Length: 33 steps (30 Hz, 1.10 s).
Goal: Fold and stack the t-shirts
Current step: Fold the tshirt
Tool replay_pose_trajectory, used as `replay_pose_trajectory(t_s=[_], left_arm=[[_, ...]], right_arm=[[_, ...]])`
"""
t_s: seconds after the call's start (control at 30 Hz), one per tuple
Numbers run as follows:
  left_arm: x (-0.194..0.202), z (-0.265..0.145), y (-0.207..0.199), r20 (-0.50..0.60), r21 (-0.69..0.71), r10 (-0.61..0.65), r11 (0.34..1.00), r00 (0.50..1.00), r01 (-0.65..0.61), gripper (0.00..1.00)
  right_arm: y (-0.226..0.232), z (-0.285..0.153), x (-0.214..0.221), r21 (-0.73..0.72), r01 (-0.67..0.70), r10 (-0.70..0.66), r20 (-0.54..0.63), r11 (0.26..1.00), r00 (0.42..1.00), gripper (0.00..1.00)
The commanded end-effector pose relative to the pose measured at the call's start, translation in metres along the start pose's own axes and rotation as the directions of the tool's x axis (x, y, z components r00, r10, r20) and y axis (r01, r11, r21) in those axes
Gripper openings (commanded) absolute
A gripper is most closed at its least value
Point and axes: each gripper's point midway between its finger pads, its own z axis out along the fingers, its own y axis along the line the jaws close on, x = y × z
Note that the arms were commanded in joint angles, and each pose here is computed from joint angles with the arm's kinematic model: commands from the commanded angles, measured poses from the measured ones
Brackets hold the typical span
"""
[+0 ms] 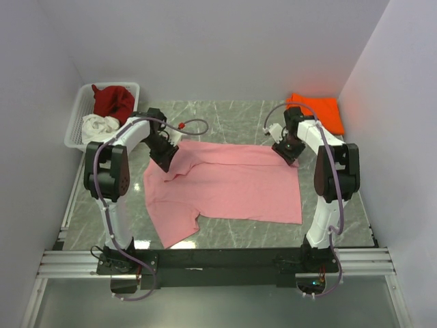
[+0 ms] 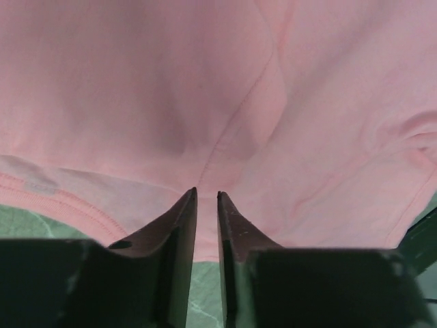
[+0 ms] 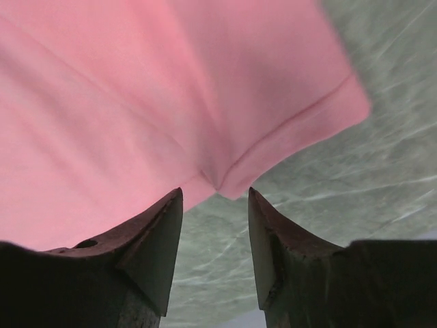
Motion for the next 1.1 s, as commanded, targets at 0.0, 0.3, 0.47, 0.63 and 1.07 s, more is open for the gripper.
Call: replay_pose_trajectory(t_s=[0.0,0.3,0.47,0.63,1.07], left_arm=[[-0.026,-0.006,0.005,0.101,0.042,-0.054,0.998,0.993,0.05,0.2],[-0.051,-0.036,-0.016,0.289,0.067,0.061,0.994,0.955,-0.084,0.46],[-0.058,-0.035,-0.047,0.292,-0.086,0.327,0.945,0.899,-0.316,0.64],[-0.061,-0.01,-0.058,0.209,-0.215,0.535,0.842,0.819,-0.495,0.65],[-0.062,0.031,-0.044,-0.031,-0.271,0.752,0.628,0.658,-0.73,0.52]], right_arm=[[0.002,-0.059,-0.059,-0.021,-0.046,0.05,0.227,0.999,0.973,0.5],[0.063,-0.067,-0.114,-0.182,-0.07,0.125,0.311,0.981,0.942,0.34],[0.062,-0.052,-0.108,-0.261,-0.18,0.248,0.257,0.948,0.934,0.3],[0.065,-0.033,-0.098,-0.299,-0.241,0.304,0.186,0.923,0.934,0.29],[0.061,-0.018,-0.073,-0.291,-0.293,0.339,0.119,0.911,0.933,0.29]])
